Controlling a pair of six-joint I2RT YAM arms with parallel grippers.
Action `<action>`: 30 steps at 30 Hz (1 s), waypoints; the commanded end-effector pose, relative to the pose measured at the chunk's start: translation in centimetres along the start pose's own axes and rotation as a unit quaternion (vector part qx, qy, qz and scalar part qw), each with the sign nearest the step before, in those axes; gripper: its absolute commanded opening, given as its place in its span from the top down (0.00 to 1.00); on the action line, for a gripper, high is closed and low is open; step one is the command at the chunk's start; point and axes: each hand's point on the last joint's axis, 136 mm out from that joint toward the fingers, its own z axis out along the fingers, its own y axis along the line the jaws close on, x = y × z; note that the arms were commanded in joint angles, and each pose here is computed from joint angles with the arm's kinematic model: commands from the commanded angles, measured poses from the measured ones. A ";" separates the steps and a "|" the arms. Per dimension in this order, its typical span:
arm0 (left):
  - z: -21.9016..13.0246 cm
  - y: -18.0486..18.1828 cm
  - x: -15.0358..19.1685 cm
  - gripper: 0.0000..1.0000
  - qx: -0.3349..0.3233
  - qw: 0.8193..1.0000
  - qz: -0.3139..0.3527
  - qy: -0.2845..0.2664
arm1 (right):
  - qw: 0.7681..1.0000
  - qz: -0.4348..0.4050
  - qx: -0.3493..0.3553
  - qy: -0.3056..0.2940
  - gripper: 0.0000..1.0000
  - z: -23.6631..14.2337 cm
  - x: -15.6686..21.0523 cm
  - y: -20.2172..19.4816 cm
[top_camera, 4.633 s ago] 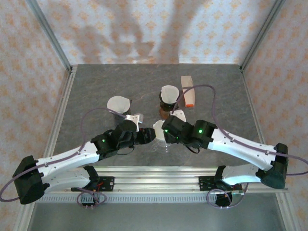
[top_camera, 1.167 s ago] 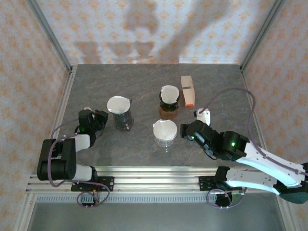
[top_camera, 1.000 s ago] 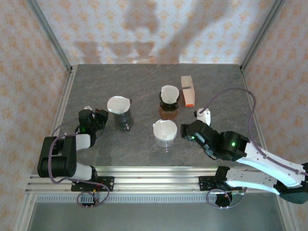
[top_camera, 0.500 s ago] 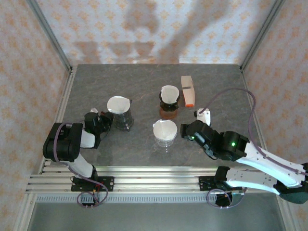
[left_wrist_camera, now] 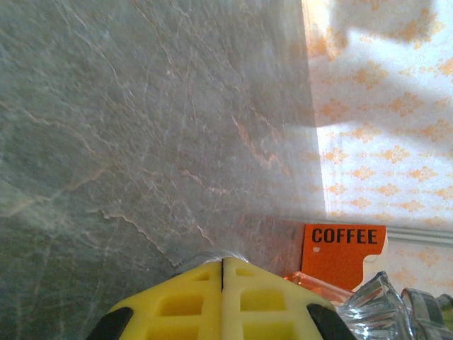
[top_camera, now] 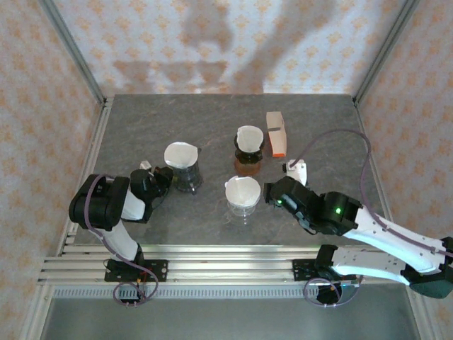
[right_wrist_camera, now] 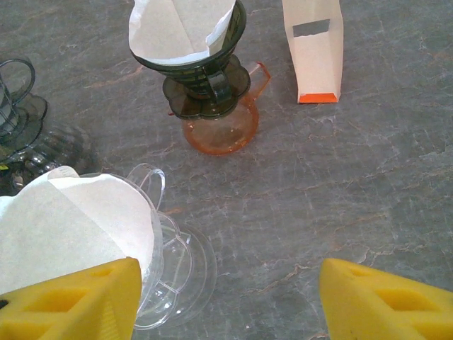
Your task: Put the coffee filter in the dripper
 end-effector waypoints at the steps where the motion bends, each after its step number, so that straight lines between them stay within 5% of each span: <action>1: 0.0 -1.7 0.5 1.00 0.030 0.999 0.013 -0.001 | 1.000 0.004 0.011 -0.016 0.33 0.0 -0.5 -0.3; 18: 2.4 -3.6 7.2 1.00 0.044 0.996 0.054 0.060 | 1.000 0.001 0.017 -0.014 0.33 0.3 -0.4 -0.2; 30: 0.4 -1.6 5.7 1.00 0.002 0.998 0.060 0.020 | 0.999 0.000 0.027 -0.026 0.33 0.0 -1.0 -0.7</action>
